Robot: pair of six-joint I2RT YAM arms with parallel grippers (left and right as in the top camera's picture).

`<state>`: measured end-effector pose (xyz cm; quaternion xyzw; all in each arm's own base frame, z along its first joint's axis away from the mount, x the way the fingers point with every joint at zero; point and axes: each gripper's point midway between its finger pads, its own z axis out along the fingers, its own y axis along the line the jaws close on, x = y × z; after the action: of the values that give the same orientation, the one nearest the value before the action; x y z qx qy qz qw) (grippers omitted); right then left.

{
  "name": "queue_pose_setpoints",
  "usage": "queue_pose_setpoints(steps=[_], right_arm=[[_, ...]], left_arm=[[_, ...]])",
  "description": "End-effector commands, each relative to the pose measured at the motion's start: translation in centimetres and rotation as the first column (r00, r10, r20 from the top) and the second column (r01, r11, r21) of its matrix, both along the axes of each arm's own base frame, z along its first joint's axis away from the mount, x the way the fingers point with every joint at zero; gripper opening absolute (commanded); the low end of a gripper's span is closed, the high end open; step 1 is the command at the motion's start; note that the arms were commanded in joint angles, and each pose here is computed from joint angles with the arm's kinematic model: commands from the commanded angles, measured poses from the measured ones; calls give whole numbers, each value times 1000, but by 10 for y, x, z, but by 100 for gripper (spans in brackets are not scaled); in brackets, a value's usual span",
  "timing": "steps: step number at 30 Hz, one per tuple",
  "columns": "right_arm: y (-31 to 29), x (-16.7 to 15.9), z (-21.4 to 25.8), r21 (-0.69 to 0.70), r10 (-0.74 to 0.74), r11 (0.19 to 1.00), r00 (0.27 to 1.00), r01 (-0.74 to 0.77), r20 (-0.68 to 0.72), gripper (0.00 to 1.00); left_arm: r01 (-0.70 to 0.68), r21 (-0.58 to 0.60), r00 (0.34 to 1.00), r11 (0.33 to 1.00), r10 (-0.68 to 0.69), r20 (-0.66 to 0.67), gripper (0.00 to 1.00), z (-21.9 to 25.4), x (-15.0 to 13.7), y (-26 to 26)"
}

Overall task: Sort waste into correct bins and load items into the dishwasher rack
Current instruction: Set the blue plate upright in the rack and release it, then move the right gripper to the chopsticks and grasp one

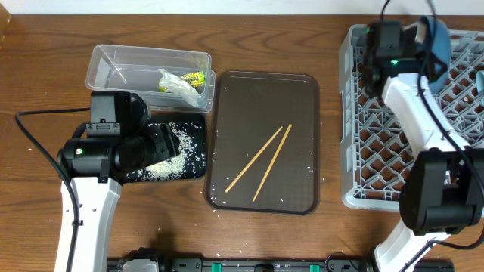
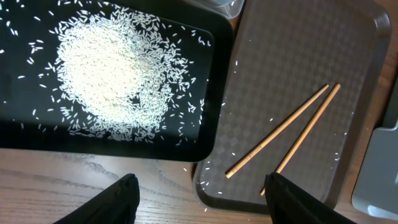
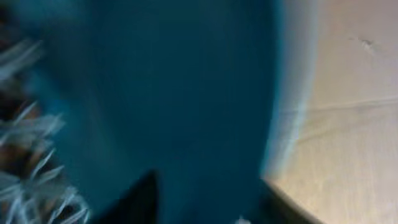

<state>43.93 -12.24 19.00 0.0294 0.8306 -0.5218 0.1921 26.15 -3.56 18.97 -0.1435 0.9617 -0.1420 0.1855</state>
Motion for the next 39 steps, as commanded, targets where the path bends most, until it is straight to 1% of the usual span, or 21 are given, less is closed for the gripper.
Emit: queue_pose_setpoints(steps=[1, 4, 8, 10, 12, 13, 14, 16, 19, 21, 24, 27, 31, 33, 34, 35, 36, 38, 39], right_arm=[[31, 5, -46, 212, 66, 975, 998, -64, -1, 59], [38, 1, -42, 247, 69, 966, 998, -70, 12, 66], [48, -3, -6, 292, 100, 948, 989, -127, 107, 74], [56, -5, 16, 342, 127, 922, 976, -182, 177, 77], [68, -9, 40, 404, 163, 877, 953, -259, 256, 82], [75, -11, 49, 432, 181, 852, 940, -297, 290, 83], [83, -14, 62, 462, 203, 816, 921, -347, 332, 84], [95, -19, 79, 495, 231, 764, 892, -414, 389, 79], [108, -26, 97, 524, 262, 698, 855, -488, 448, 75], [111, -29, 99, 532, 268, 685, 851, -498, 452, 74], [115, -34, 92, 561, 280, 666, 861, -492, 424, 72], [140, -36, 79, 647, 332, 549, 849, -528, 411, 73], [191, -40, 68, 764, 415, 292, 796, -575, 441, 73], [215, -45, 62, 805, 450, 175, 773, -567, 447, 73], [225, -48, 58, 822, 458, 132, 770, -554, 445, 73], [237, -51, 52, 844, 461, 92, 774, -528, 434, 73], [244, -53, 47, 859, 461, 76, 782, -506, 420, 73], [261, -60, 27, 902, 464, 57, 811, -428, 356, 73], [269, -65, 16, 921, 469, 54, 825, -385, 317, 70]], left_arm=[[-7, 5, 1000, 1000, 7, 2, 67, 1, 0, 2], [-7, 5, 1000, 1000, 7, 2, 68, 1, 0, 2], [-7, 5, 1000, 1000, 7, 2, 67, 1, 0, 2], [-7, 5, 1000, 1000, 7, 2, 67, 1, 0, 2], [-7, 5, 1000, 1000, 7, 2, 67, 1, 0, 2], [-7, 5, 1000, 1000, 7, 2, 68, 1, 0, 2], [-7, 5, 1000, 1000, 7, 2, 67, 1, 0, 2], [-7, 5, 1000, 1000, 7, 2, 67, 1, 0, 2], [-7, 5, 1000, 1000, 7, 2, 67, 1, 0, 2], [-7, 5, 1000, 1000, 7, 2, 67, 1, 0, 2], [-7, 5, 1000, 1000, 7, 2, 67, 1, 0, 2], [-7, 5, 1000, 1000, 7, 2, 67, 1, 0, 2], [-7, 5, 1000, 1000, 7, 2, 68, 1, 0, 2], [-7, 5, 1000, 1000, 7, 2, 68, 1, 0, 2], [-7, 5, 1000, 1000, 7, 2, 68, 1, 0, 2], [-7, 5, 1000, 1000, 7, 1, 67, 1, 0, 2], [-7, 5, 1000, 1000, 7, 1, 67, 1, 0, 2], [-7, 5, 1000, 1000, 7, 1, 68, 1, 0, 2], [-7, 5, 1000, 1000, 7, 1, 68, 1, 0, 2]])
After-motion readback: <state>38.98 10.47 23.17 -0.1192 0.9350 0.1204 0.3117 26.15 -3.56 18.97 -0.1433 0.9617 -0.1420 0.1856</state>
